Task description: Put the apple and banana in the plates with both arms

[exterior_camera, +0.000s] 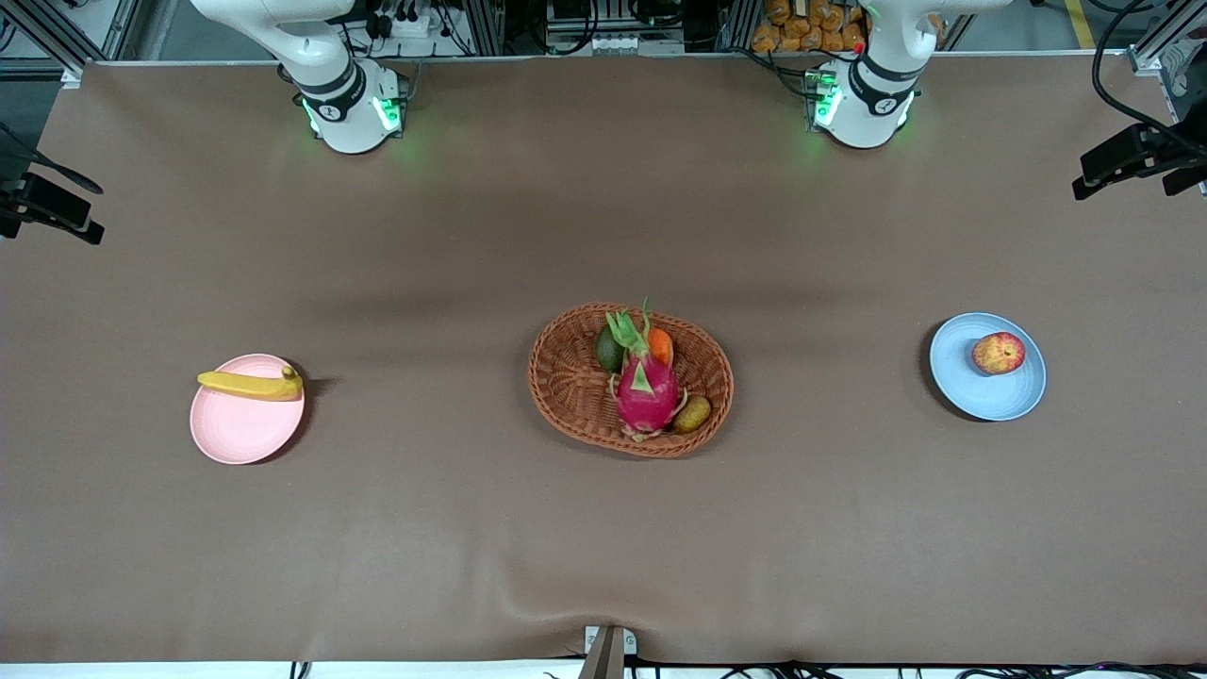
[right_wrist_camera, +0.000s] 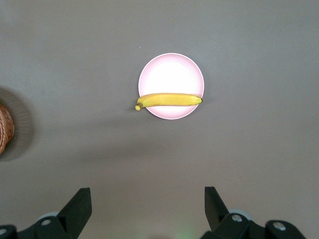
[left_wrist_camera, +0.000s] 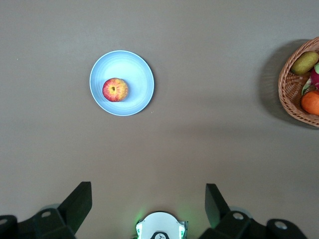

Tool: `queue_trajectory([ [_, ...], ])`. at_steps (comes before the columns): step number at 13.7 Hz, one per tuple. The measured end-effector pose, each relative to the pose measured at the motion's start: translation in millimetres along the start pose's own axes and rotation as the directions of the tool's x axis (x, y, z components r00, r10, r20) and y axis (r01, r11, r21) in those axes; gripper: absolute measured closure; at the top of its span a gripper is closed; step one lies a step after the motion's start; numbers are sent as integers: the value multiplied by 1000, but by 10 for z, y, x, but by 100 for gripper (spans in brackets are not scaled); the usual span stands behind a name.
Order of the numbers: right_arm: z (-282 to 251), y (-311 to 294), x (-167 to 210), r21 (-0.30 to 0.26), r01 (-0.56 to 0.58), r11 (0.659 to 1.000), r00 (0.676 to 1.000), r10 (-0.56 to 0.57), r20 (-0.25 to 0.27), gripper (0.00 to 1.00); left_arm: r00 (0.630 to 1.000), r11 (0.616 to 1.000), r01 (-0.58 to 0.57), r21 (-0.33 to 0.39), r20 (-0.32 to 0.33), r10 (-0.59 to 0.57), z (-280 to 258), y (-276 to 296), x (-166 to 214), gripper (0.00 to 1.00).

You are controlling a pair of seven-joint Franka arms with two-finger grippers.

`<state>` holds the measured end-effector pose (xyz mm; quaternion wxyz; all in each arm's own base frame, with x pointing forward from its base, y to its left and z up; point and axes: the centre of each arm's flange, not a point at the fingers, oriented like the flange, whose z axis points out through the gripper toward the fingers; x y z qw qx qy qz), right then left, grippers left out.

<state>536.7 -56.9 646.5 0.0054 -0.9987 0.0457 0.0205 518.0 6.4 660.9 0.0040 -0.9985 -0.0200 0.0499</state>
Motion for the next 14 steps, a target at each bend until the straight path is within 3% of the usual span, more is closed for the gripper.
queue_trajectory([
  [14,41,-49,28,-2,8,1000,1000,-8,10,0,1000,1000,-4,0,1,4,4,-5,4,0],
])
